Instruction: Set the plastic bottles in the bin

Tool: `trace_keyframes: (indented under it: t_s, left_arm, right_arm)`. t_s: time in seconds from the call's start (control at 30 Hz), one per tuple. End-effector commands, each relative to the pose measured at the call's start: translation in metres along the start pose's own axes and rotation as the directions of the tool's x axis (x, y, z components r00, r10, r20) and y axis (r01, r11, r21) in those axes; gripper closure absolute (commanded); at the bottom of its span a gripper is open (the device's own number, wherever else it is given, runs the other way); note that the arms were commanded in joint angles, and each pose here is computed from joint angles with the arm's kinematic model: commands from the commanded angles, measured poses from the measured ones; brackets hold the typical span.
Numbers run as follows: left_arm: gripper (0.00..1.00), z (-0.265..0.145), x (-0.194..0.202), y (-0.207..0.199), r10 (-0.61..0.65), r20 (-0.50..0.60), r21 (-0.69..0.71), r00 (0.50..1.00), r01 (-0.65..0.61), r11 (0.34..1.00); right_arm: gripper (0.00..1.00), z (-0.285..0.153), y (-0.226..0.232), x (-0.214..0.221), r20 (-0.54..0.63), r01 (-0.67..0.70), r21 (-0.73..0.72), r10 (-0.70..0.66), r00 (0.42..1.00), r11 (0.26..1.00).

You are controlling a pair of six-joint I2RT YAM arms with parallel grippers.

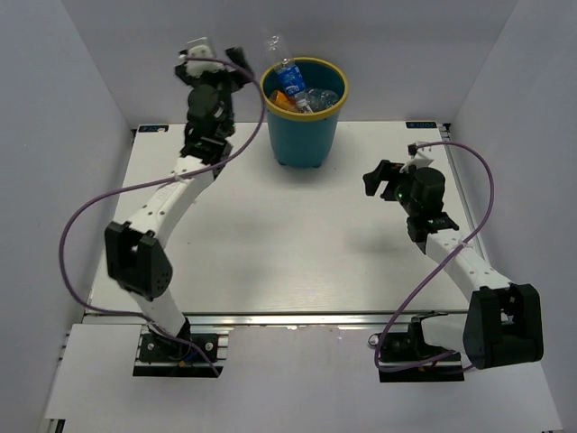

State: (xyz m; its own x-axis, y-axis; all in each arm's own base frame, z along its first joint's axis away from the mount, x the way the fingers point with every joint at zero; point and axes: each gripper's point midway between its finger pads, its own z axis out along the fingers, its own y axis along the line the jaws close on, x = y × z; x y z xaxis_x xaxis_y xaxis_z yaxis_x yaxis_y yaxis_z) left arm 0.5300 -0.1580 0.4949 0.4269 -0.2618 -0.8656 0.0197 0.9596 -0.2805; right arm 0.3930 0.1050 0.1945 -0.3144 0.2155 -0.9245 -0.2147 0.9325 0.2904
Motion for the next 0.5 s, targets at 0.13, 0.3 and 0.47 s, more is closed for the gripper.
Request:
trace_keyframes:
  t_s: [0.13,0.3,0.47]
  left_arm:
    - [0.02,-0.108,0.016,0.212,-0.321,-0.031,-0.449,0.947,0.273,0.851]
    - [0.02,-0.220,0.104,0.264,-0.376,-0.125,-0.620,0.918,0.224,0.752]
    - [0.02,-0.253,0.115,0.293,-0.310,-0.153,-0.714,0.938,0.111,0.691]
  right_arm:
    - [0.11,-0.010,0.001,-0.028,0.105,-0.001,0.011,0.000,0.994,1.000]
    - [0.11,-0.009,-0.004,-0.032,0.117,-0.038,0.051,0.032,0.993,0.998]
    - [0.11,-0.012,-0.006,-0.035,0.165,-0.067,0.055,0.057,0.985,0.996]
